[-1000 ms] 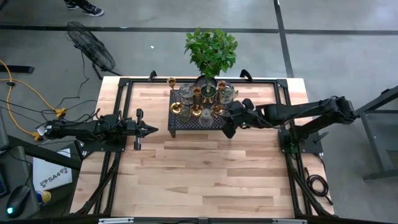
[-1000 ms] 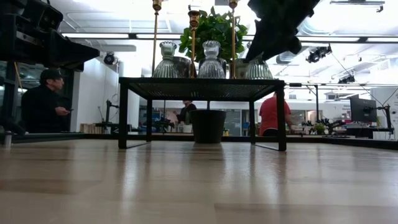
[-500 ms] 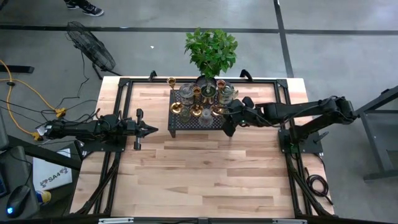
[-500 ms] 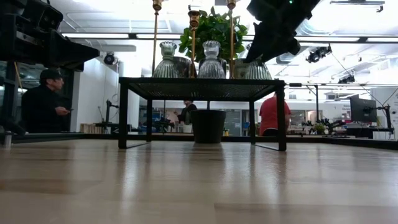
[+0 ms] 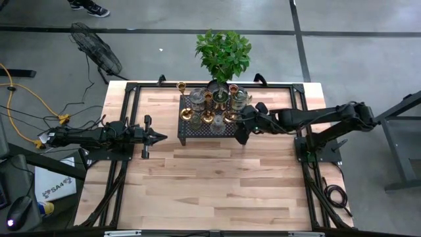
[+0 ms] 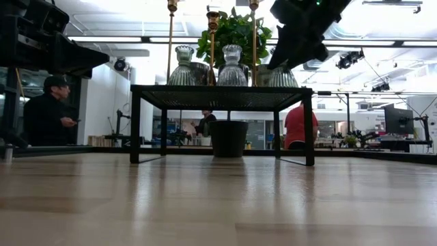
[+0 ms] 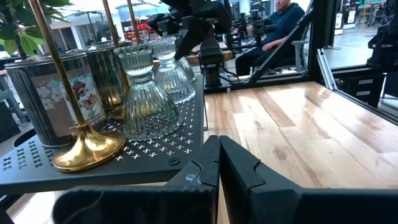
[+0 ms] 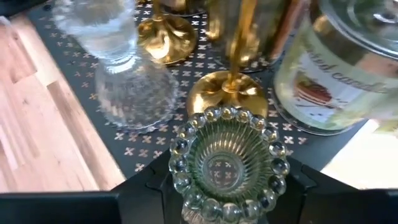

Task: Pick & Place candle stick holders
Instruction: Put the green candle holder on the shelf aligned with the other green and transparent candle holders

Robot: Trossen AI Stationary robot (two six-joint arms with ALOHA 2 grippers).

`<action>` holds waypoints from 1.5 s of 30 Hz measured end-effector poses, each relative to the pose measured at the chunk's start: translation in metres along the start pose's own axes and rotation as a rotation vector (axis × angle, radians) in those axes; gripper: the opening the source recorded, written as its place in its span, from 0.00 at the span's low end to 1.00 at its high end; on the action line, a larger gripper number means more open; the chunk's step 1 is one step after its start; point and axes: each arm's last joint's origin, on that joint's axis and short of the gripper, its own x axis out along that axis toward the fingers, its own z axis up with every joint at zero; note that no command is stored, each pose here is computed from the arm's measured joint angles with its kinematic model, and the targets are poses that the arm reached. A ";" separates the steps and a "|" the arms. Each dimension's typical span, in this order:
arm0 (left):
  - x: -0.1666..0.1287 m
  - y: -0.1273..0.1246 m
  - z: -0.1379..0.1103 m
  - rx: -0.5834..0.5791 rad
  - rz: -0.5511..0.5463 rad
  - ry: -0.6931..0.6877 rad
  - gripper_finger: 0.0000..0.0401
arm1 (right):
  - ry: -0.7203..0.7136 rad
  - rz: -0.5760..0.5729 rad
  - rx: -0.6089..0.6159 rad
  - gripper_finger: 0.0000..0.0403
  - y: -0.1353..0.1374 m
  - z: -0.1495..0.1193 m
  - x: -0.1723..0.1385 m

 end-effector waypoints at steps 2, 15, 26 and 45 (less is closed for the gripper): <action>0.000 0.000 0.000 0.000 0.000 0.000 0.00 | -0.005 0.012 -0.009 0.40 0.002 0.000 0.000; 0.000 0.000 0.000 0.000 0.000 0.000 0.00 | -0.030 0.020 0.000 0.42 0.003 0.002 0.000; 0.000 0.000 0.000 0.000 0.000 0.000 0.00 | -0.036 0.021 0.004 0.42 0.003 0.003 -0.001; 0.000 0.000 0.000 0.000 0.000 0.000 0.00 | -0.022 0.020 -0.003 0.70 0.000 0.001 -0.010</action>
